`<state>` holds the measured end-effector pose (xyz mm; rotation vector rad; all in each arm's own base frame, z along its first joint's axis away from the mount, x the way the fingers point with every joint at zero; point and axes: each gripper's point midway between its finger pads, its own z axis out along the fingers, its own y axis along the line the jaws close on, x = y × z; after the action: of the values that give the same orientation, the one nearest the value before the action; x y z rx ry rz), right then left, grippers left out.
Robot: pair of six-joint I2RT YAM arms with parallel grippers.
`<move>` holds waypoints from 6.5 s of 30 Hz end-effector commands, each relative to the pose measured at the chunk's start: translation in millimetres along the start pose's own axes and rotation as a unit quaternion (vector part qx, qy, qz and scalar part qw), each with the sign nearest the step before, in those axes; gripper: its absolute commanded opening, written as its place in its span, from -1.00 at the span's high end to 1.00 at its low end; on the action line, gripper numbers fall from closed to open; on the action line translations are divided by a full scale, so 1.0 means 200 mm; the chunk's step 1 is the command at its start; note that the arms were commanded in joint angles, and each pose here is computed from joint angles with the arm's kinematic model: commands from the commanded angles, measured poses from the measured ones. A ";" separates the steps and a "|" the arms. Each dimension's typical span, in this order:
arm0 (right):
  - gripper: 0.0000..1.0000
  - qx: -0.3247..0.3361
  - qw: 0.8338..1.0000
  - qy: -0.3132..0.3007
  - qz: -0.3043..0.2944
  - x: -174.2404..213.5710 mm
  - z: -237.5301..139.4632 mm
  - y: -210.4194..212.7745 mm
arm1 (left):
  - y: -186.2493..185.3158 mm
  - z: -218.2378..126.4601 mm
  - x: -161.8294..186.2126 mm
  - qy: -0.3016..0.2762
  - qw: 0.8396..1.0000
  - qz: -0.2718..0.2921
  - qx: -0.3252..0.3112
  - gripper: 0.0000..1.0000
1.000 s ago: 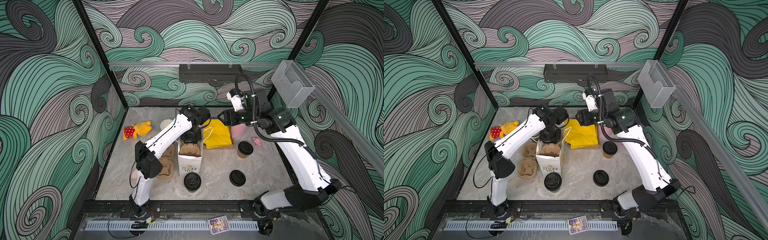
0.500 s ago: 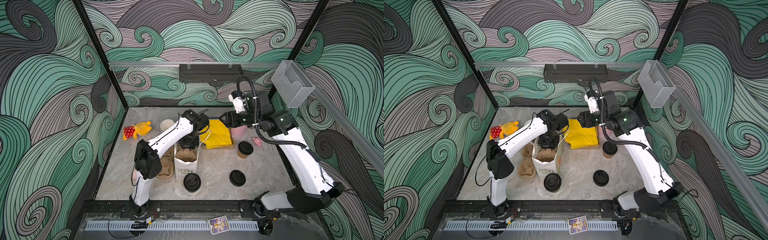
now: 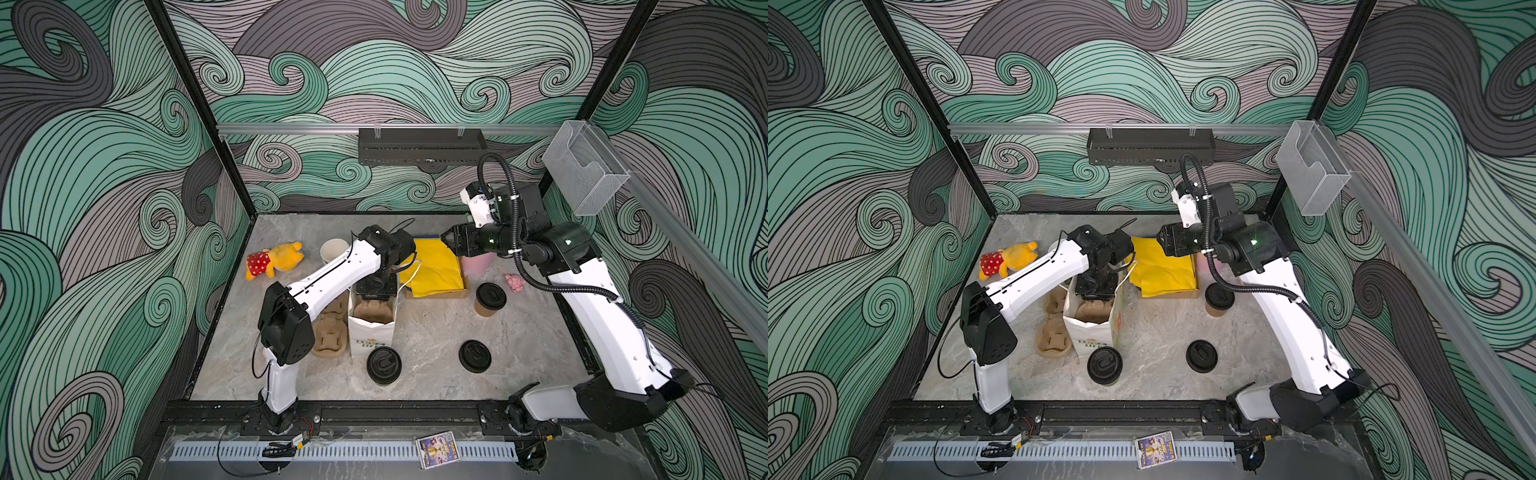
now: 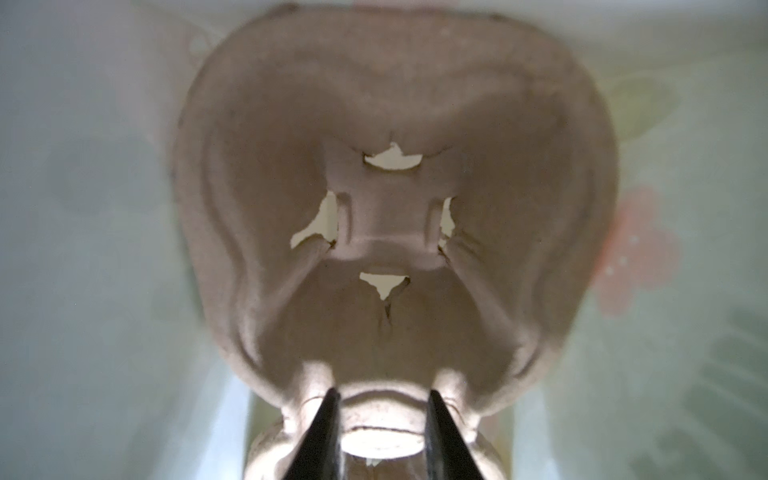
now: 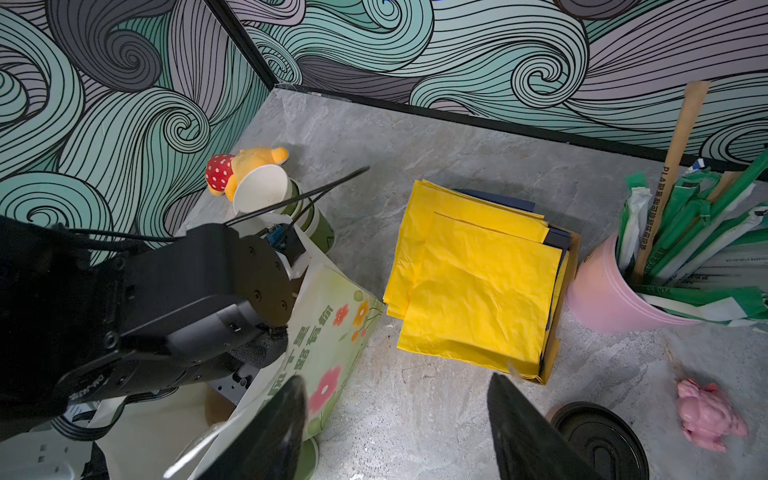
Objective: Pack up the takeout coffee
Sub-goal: 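Open the left gripper to drop the carrier to the bag bottom, then raise the left gripper out of the bag while right moves over the bag, then move the right gripper down to the black-lidded coffee cup nearest the robot, then close the right gripper on the black lid of the green coffee cup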
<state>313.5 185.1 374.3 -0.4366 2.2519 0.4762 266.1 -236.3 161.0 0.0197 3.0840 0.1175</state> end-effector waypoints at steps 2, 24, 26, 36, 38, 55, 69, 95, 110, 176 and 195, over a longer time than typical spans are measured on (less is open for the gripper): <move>-0.40 0.007 1.000 -0.001 0.003 0.01 -0.03 -0.02 | -0.02 -0.02 0.00 -0.014 1.000 0.003 0.014 1.00; -0.40 0.004 1.000 -0.003 0.006 0.01 -0.03 -0.01 | 0.06 -0.11 -0.02 -0.061 0.998 -0.001 0.006 -0.06; -0.40 0.003 1.000 -0.002 0.006 0.01 -0.03 -0.01 | 0.06 -0.12 -0.02 -0.064 0.998 -0.002 0.013 -0.12; -0.43 -0.016 1.000 0.001 0.015 0.02 -0.06 0.03 | -0.02 -0.41 -0.08 -0.150 0.983 0.009 0.108 -0.40; -0.45 -0.023 1.000 0.004 0.020 0.03 -0.07 0.04 | -0.02 -0.48 -0.10 -0.170 0.977 0.009 0.128 -0.46; -0.71 -0.105 0.986 0.102 0.077 0.28 -0.15 0.44 | 0.15 -1.27 -0.12 -0.327 0.904 -0.030 0.273 -0.81; -0.85 -0.022 0.977 0.187 0.103 0.48 0.26 0.53 | 0.50 -0.85 0.12 -0.162 0.952 -0.124 0.230 -0.84; 0.90 0.040 0.981 0.176 0.076 0.39 0.50 0.46 | 0.34 -0.66 -0.08 -0.193 0.909 -0.146 0.340 0.69; 0.80 0.003 0.987 0.152 0.046 0.23 0.58 0.30 | 0.30 -0.68 -0.21 -0.228 0.893 -0.154 0.356 -0.21; -0.73 0.063 0.957 0.275 -0.066 1.36 0.30 0.98 | 0.66 -0.67 -0.03 -0.321 0.842 -0.236 0.364 -0.76; -0.61 0.108 0.950 0.292 -0.030 1.42 0.41 0.94 | 0.69 -0.64 0.02 -0.318 0.843 -0.250 0.355 -0.74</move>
<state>94.3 344.8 146.1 -0.6463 2.7983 0.0762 257.5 -112.6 301.2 -0.5537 2.1940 -0.8777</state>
